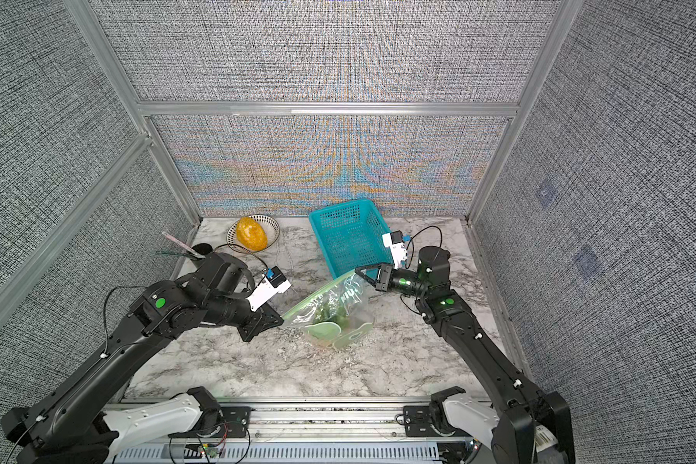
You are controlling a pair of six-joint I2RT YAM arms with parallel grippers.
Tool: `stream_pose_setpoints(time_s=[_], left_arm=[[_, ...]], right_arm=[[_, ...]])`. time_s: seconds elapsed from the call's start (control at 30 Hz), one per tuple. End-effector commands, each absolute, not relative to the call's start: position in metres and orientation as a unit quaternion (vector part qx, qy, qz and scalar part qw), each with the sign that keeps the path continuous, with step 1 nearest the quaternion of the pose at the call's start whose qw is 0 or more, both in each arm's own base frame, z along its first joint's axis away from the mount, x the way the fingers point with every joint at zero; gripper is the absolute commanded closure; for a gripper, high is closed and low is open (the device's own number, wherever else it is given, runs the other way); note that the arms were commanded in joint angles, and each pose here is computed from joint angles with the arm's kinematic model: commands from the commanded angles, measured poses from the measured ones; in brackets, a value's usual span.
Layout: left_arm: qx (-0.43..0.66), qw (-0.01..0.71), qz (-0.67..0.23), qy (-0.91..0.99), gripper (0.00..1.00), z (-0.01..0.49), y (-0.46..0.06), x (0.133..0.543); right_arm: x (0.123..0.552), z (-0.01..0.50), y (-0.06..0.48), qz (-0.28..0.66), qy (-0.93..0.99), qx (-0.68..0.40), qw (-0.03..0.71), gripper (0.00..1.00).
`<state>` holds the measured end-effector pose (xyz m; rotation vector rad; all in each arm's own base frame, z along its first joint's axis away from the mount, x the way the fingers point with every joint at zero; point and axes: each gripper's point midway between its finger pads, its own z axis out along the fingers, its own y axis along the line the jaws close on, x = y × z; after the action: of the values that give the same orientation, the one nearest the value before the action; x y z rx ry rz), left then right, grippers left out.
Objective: Open the zip-top bag and take out the pineapple
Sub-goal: Unzip the zipper on the zipper food storage bag.
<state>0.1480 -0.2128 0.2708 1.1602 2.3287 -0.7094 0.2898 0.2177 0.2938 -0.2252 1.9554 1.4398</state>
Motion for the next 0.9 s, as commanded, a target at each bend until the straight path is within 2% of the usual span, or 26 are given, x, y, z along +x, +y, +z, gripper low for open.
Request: stream_pose_setpoints(time_s=[0.0,0.03,0.07,0.1,0.13,0.23,0.43,0.63,0.87], left_arm=[[0.411,0.189,-0.243,0.858,0.96,0.262,-0.200,0.137],[0.410,0.191,-0.242,0.859,0.90,0.262,-0.200,0.138],[0.409,0.193,-0.241,0.859,0.70,0.264,-0.200,0.139],[0.406,0.198,-0.242,0.859,0.44,0.267,-0.202,0.142],[0.405,0.203,-0.246,0.857,0.29,0.273,-0.206,0.146],[0.403,0.226,-0.262,0.847,0.08,0.295,-0.221,0.159],[0.396,0.258,-0.255,0.843,0.04,0.318,-0.247,0.201],[0.382,0.244,-0.237,0.859,0.04,0.303,-0.260,0.230],[0.373,0.225,-0.271,0.858,0.08,0.298,-0.275,0.232]], right_arm=[[0.302,0.299,0.212,0.542,0.750,-0.071,0.374,1.00],[0.302,0.300,0.212,0.543,0.749,-0.071,0.374,1.00],[0.303,0.300,0.213,0.544,0.748,-0.071,0.374,1.00],[0.303,0.301,0.213,0.545,0.747,-0.072,0.373,1.00],[0.303,0.301,0.215,0.547,0.747,-0.073,0.371,1.00],[0.301,0.304,0.219,0.550,0.746,-0.080,0.367,1.00],[0.292,0.308,0.231,0.556,0.742,-0.104,0.359,1.00],[0.273,0.308,0.240,0.557,0.741,-0.129,0.353,1.00],[0.261,0.308,0.238,0.555,0.741,-0.128,0.356,1.00]])
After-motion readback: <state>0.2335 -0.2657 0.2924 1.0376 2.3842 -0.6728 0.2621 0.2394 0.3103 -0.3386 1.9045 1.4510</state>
